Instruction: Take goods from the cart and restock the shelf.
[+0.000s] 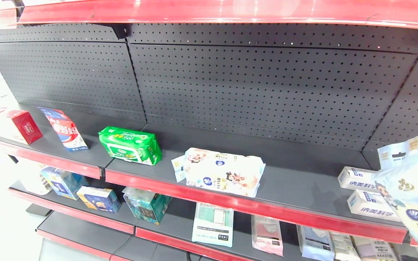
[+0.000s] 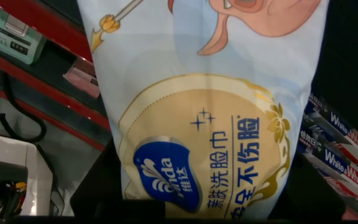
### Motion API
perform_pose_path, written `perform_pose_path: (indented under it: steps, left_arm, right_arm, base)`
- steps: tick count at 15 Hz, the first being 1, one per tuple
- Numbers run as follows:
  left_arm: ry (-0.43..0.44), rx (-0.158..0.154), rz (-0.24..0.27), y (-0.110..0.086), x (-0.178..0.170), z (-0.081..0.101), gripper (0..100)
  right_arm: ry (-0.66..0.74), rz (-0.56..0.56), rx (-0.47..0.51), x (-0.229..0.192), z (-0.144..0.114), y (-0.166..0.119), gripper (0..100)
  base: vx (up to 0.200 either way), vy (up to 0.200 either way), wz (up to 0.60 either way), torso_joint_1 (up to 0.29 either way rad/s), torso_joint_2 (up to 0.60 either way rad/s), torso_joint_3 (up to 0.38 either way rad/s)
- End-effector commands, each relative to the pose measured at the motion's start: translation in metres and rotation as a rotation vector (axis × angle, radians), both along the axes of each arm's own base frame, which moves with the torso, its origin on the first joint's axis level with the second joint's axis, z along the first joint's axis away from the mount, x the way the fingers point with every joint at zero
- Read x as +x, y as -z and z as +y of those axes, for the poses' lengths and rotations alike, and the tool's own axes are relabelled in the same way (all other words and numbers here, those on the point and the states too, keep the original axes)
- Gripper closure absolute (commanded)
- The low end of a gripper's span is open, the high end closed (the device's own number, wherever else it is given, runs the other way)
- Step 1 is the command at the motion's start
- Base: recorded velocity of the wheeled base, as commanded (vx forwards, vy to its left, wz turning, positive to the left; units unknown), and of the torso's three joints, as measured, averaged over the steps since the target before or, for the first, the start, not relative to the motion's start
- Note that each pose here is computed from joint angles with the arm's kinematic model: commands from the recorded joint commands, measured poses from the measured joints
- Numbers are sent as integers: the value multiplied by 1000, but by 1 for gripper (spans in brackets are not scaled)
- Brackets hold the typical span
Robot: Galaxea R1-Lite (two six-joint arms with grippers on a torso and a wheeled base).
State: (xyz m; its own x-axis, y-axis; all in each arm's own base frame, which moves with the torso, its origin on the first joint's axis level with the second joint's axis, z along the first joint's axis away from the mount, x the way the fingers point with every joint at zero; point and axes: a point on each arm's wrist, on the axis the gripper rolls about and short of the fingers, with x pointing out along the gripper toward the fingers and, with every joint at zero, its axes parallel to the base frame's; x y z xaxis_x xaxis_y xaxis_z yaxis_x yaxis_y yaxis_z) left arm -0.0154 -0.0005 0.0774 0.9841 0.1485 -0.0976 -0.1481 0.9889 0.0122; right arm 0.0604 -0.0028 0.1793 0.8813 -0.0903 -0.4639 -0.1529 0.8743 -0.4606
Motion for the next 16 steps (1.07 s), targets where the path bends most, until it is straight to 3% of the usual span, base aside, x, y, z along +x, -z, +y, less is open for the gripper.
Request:
perform_pose_path:
  steps: [1,6,12,16]
  left_arm:
    - [-1,0,2,0,0,0,0]
    - [-2,-1,2,0,0,0,0]
    - [-3,-4,1,0,0,0,0]
    - [-3,-4,1,0,0,0,0]
  right_arm:
    - [-2,-5,0,1,0,-2,100]
    - [-32,-7,-12,14,1,-16,100]
    - [-284,25,18,103,31,-13,100]
    - [-364,95,31,142,40,-6,100]
  base:
    - [0,0,0,0,0,0]
    - [0,0,0,0,0,0]
    - [0,0,0,0,0,0]
    - [0,0,0,0,0,0]
